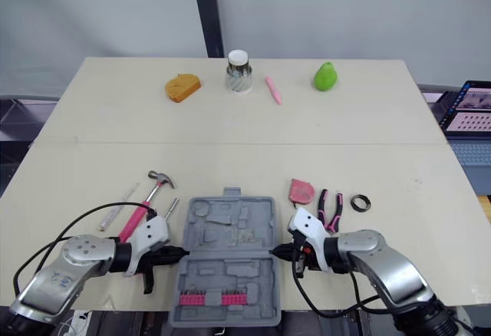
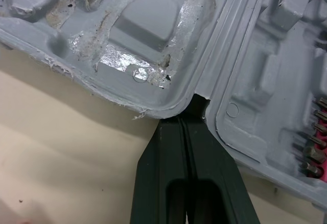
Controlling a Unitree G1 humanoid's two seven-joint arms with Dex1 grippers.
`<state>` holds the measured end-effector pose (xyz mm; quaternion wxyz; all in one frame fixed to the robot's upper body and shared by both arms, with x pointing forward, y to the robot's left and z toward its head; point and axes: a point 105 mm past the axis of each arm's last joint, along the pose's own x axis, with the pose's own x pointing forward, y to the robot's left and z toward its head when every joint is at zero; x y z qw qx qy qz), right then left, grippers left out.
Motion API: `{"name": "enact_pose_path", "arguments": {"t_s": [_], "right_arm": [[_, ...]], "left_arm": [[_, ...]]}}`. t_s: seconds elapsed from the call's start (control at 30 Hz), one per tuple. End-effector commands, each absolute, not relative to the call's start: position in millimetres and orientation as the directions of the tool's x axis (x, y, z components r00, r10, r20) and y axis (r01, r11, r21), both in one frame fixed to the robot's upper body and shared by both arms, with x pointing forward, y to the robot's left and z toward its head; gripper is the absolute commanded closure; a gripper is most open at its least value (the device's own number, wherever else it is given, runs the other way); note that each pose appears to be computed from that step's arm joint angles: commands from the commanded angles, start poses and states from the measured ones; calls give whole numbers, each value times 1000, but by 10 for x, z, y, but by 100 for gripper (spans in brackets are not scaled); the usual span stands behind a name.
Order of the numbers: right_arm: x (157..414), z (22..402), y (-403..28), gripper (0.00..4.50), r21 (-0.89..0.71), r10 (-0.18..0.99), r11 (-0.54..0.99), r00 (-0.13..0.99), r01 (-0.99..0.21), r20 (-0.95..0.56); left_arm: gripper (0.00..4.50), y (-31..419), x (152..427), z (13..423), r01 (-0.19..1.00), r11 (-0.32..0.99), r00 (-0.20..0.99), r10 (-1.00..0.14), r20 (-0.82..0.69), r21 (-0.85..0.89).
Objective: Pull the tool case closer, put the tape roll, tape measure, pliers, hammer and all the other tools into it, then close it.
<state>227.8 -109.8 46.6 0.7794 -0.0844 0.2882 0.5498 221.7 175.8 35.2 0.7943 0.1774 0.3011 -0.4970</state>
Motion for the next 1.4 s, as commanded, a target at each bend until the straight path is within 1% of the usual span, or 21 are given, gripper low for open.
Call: {"name": "enact_pose_path", "arguments": {"t_s": [0.03,0.97,1.4], "right_arm": [[2163,532,-976,450,211,846,311,169,-927,-506],[2067,471,-951,450,250,853,289,130,-924,-506],[2043,466,-943,450,258,855,283,121,-924,-504]], "left_arm": [[446,1688,2115,329,910,412,280,-699,-658,-51],[446,1678,1986,298,912,399,235,-692,-682,-91],[446,1693,1974,291,912,399,230,-688,-688,-94]]}}
